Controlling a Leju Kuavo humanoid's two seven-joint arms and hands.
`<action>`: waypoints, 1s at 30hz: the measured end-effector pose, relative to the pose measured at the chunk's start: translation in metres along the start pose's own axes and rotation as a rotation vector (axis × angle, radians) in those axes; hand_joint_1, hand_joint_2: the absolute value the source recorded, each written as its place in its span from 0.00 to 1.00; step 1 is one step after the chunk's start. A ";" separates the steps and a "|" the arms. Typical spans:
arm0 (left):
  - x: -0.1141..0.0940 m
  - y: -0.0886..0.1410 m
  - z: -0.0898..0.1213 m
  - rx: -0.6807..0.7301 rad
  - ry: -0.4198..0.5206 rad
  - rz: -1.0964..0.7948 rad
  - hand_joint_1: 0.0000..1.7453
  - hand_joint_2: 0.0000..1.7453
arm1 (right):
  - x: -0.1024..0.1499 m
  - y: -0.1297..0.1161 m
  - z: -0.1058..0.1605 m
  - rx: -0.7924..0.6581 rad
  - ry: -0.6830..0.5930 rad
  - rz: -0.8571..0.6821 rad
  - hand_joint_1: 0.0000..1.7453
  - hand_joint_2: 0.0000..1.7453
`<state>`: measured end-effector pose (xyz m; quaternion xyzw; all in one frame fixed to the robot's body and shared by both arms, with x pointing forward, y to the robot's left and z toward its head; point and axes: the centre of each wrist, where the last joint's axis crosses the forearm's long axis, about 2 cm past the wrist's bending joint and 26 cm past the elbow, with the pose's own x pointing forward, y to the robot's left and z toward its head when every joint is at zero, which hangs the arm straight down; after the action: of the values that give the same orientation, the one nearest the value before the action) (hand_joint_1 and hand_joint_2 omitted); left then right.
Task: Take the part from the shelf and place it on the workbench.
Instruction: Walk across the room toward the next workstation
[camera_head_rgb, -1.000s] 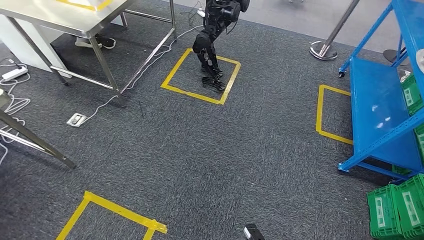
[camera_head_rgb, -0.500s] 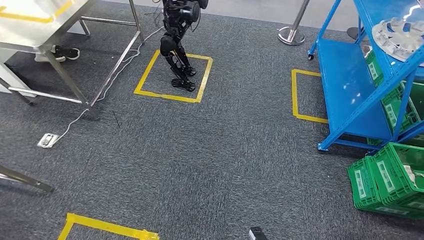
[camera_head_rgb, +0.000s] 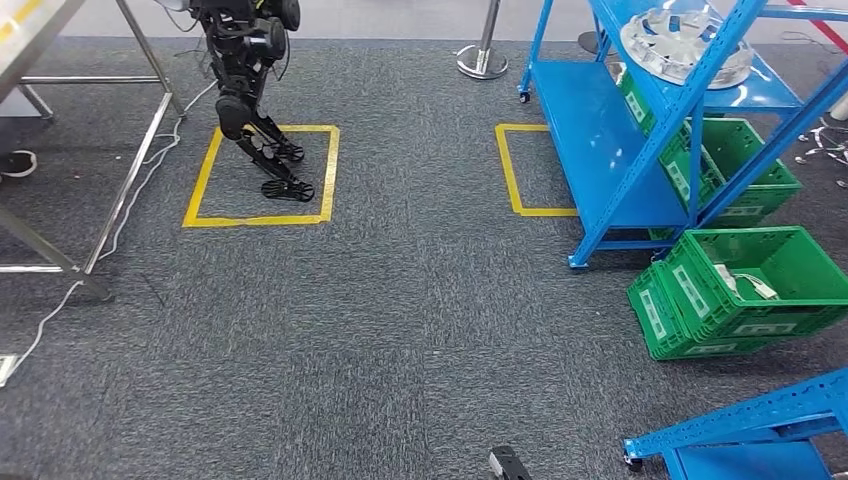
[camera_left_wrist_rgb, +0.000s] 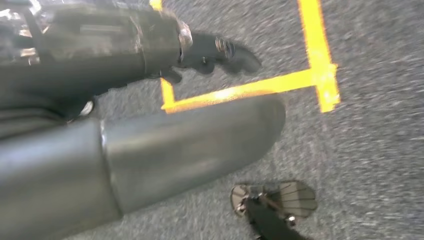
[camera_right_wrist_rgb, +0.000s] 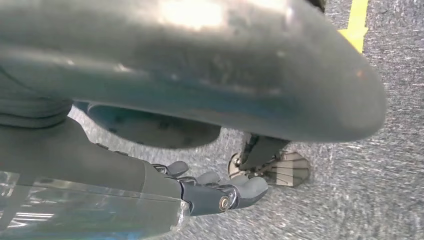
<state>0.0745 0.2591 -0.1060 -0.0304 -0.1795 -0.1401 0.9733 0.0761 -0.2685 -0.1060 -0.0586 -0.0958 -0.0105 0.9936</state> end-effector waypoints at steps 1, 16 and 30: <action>0.000 0.000 0.000 0.001 0.000 0.000 0.00 0.00 | 0.001 0.000 0.000 0.000 -0.001 0.000 0.00 0.00; 0.005 0.000 -0.001 -0.003 -0.012 -0.018 0.00 0.00 | -0.004 -0.003 0.000 -0.009 -0.002 0.007 0.00 0.00; -0.001 0.001 0.000 -0.002 0.002 -0.024 0.00 0.00 | -0.001 -0.003 -0.001 -0.008 -0.008 0.011 0.00 0.00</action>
<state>0.0738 0.2600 -0.1062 -0.0291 -0.1788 -0.1522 0.9716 0.0754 -0.2717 -0.1062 -0.0631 -0.0994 -0.0053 0.9930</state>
